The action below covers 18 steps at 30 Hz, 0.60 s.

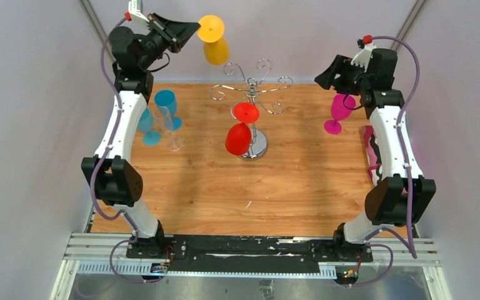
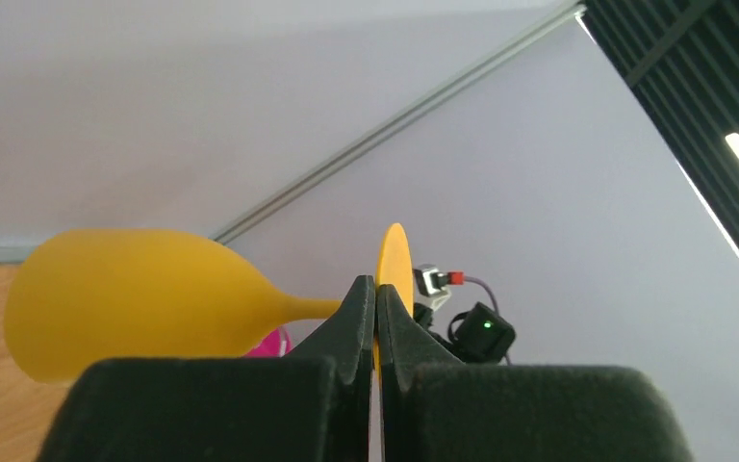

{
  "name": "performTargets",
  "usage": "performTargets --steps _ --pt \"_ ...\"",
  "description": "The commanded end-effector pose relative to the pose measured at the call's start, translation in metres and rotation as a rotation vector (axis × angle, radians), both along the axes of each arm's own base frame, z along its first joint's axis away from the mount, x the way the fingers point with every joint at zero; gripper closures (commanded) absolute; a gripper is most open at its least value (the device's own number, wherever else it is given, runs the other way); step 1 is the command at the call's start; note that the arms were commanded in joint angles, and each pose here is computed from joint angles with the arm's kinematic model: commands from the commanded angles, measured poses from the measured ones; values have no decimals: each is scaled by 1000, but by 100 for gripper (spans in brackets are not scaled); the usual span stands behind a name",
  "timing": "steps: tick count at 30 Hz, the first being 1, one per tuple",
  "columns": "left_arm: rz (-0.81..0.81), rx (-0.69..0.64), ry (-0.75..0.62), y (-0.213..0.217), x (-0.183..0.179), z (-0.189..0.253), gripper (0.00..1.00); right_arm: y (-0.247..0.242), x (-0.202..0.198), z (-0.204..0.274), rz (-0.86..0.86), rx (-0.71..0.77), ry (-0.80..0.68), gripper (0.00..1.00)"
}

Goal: Take the wine glass off the wine glass rack

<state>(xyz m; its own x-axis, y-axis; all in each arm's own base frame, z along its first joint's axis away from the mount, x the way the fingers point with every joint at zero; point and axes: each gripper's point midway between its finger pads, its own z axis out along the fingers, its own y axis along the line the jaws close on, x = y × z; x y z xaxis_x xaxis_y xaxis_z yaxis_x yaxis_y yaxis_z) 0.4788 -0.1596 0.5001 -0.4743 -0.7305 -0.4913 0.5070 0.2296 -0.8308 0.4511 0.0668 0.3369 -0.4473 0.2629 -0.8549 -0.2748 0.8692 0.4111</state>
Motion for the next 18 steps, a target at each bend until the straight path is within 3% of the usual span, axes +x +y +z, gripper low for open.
performTargets --steps 1,6,10,14,16,18 --pt "-42 -18 -227 -7 -75 81 100 12 -7 15 47 44 -53 26" --pt "-157 -35 -385 -34 -151 101 100 32 -32 47 161 105 -170 26" --pt "-321 -64 -537 -64 -205 103 100 64 -78 99 379 224 -325 24" --pt "-568 -272 -742 -52 -263 115 100 89 -138 152 635 400 -479 21" --pt "-668 -309 -751 -54 -259 105 100 94 -165 171 735 466 -541 20" --pt "-657 -317 -729 -56 -246 99 100 95 -187 188 813 535 -595 21"
